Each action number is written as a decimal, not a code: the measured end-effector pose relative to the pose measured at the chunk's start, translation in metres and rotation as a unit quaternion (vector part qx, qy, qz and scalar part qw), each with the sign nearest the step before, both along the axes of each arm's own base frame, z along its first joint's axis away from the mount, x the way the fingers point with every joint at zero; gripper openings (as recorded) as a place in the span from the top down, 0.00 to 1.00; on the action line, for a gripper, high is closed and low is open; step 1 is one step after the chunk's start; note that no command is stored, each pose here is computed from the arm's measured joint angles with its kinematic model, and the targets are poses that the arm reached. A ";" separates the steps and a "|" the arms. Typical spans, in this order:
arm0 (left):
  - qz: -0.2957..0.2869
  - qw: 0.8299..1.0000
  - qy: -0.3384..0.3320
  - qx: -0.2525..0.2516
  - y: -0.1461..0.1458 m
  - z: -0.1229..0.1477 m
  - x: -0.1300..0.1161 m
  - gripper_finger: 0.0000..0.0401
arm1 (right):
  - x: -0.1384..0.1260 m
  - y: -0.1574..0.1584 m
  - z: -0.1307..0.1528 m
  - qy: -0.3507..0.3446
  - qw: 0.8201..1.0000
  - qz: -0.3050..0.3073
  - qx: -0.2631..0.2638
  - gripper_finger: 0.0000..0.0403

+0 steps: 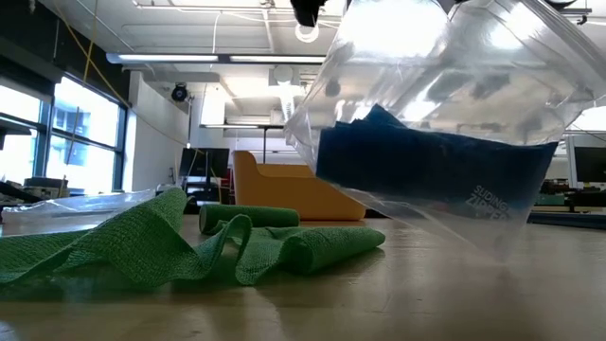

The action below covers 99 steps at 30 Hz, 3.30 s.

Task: Roll bandage
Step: Close the transparent zip bag containing the rolled blue bandage

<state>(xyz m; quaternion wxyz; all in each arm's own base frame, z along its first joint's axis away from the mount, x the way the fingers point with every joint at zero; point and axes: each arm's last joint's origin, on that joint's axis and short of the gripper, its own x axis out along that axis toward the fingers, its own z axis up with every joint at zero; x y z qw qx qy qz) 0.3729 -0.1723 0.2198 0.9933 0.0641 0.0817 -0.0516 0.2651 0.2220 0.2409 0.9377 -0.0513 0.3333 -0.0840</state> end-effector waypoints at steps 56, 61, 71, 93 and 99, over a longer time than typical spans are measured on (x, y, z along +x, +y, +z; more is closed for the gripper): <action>0.094 0.993 0.000 0.072 -0.025 -0.003 -0.018 1.00 | 0.031 -0.016 0.024 0.012 0.998 0.062 -0.027 0.92; 0.092 0.993 0.005 0.076 -0.026 -0.004 -0.019 1.00 | 0.029 -0.015 0.024 0.014 0.998 0.059 -0.023 0.98; 0.084 0.988 0.028 0.125 -0.036 -0.003 -0.030 1.00 | 0.015 -0.013 0.016 0.073 0.997 0.034 0.007 0.98; 0.085 0.988 0.046 0.124 -0.046 0.019 -0.058 1.00 | -0.020 -0.010 0.028 0.182 0.983 -0.024 0.031 0.82; 0.085 0.988 0.046 0.117 -0.046 0.019 -0.057 1.00 | 0.001 -0.013 0.044 0.123 0.991 -0.015 0.050 0.59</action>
